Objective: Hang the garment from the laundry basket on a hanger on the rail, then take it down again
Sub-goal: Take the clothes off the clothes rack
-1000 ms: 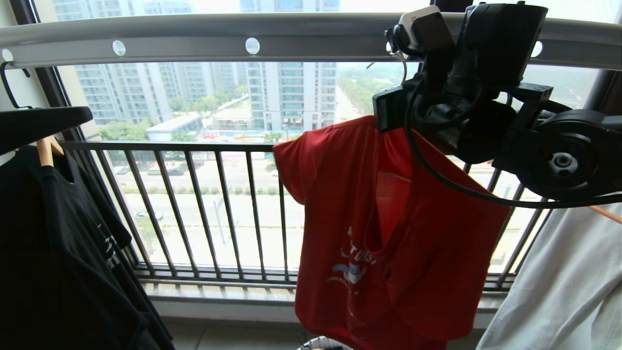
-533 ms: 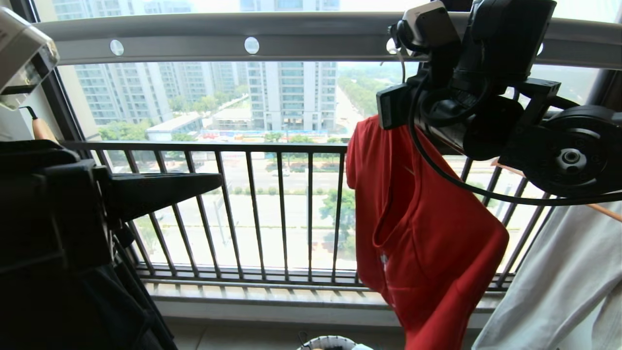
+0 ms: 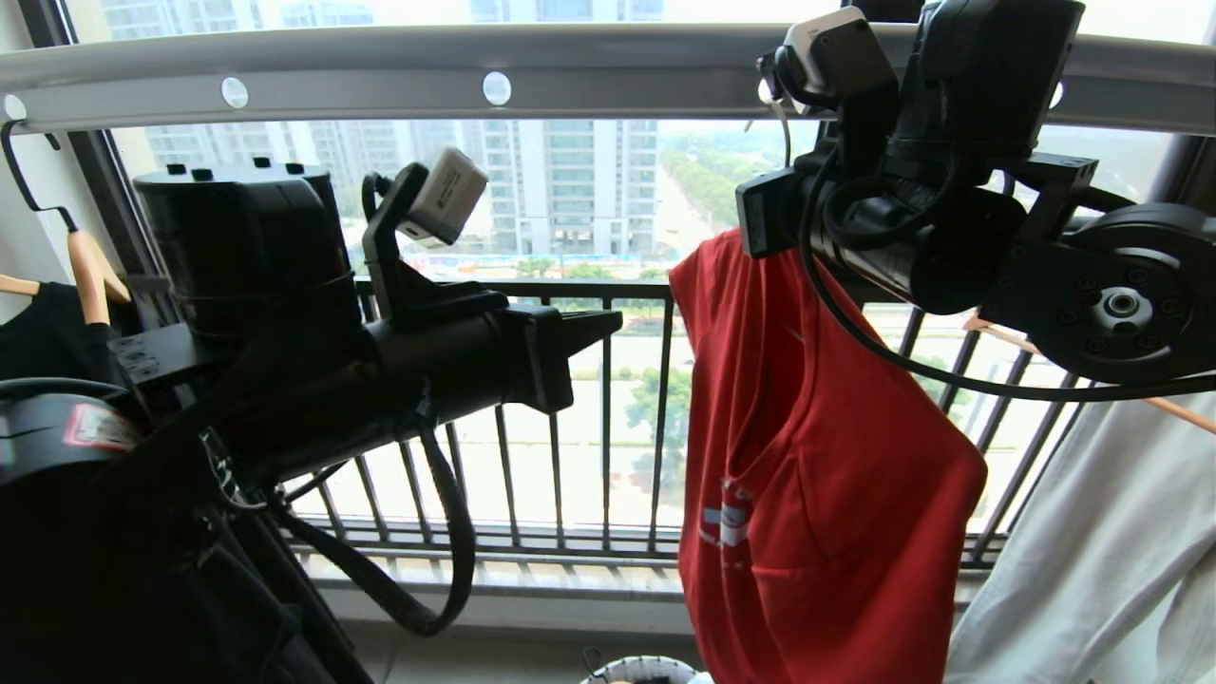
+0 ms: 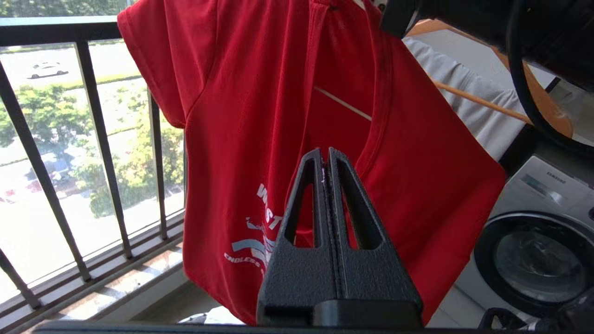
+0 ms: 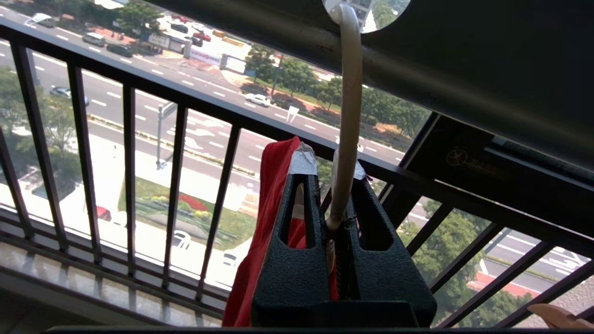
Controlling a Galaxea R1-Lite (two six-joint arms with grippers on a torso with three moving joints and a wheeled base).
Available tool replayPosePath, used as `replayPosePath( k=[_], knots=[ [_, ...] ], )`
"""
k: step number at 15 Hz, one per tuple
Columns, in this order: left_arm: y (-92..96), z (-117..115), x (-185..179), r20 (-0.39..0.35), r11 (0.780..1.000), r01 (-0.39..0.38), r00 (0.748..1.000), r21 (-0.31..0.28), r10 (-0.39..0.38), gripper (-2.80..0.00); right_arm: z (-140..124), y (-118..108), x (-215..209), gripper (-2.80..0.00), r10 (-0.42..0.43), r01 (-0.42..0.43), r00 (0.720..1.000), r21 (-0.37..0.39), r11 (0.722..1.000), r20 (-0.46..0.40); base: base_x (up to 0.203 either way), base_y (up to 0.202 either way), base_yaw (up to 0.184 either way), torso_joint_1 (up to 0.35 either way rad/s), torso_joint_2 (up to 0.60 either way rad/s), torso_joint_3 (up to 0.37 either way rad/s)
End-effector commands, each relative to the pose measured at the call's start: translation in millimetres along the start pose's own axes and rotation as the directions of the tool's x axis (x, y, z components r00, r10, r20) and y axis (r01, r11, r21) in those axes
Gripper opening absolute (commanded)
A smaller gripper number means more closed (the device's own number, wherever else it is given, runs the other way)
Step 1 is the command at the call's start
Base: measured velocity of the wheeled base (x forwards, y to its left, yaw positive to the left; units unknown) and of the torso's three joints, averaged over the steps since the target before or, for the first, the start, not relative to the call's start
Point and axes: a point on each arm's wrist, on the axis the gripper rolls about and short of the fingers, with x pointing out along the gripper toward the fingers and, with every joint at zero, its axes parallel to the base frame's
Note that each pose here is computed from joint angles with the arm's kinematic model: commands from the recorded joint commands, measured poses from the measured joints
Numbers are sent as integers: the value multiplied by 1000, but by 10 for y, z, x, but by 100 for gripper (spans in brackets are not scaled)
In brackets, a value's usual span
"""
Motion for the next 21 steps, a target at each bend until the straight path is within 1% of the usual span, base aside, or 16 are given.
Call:
replayPosePath(
  k=[1,4,6,8,9,13,15,16,17,18,19,21],
  knots=[
    [140,-239,478,-43,1000,0,999,-14,-1,0,-1,8,8,-280,2,-2,1000,-3,1000,3,0,0,0,0,0,0],
    [151,-227,689,-21,1000,18,1000,-8,-19,0,-5,24,17,-280,14,-14,1000,-8,1000,5,0,0,0,0,0,0],
    [196,-286,803,-33,1000,18,999,-11,-19,0,-2,23,17,-280,17,-17,1000,-8,1000,6,0,0,0,0,0,0],
    [239,-371,919,-62,998,55,996,-20,-56,0,3,19,23,-280,15,-15,1000,-8,1000,8,0,0,0,0,0,0],
    [257,-385,974,-65,998,65,996,-21,-66,0,4,26,27,-280,16,-16,1000,-8,1000,9,0,0,0,0,0,0],
    [251,-263,1135,-10,996,85,996,-3,-85,0,-3,33,35,-280,18,-18,1000,-7,1000,8,0,0,0,0,0,0],
    [272,-249,1269,12,996,90,996,8,-90,0,-7,43,36,-280,25,-25,1000,-10,1000,8,0,0,0,0,0,0],
    [286,-255,1323,17,996,89,996,11,-89,0,-7,44,38,-280,27,-27,1000,-10,1000,9,0,0,0,0,0,0],
    [300,-275,1360,10,996,86,996,27,-86,0,-1,42,38,-280,27,-27,1000,-9,1000,11,0,0,0,0,0,0],
    [315,-299,1394,4,995,81,997,55,-81,0,4,41,38,-280,26,-26,1000,-8,1000,12,0,0,0,0,0,0],
    [331,-313,1430,9,996,60,998,73,-61,0,5,40,37,-280,26,-26,1000,-8,1000,12,0,0,0,0,0,0],
    [322,-339,1531,33,996,5,999,85,-8,0,4,41,38,-280,28,-28,1000,-8,1000,12,0,0,0,0,0,0]
  ],
)
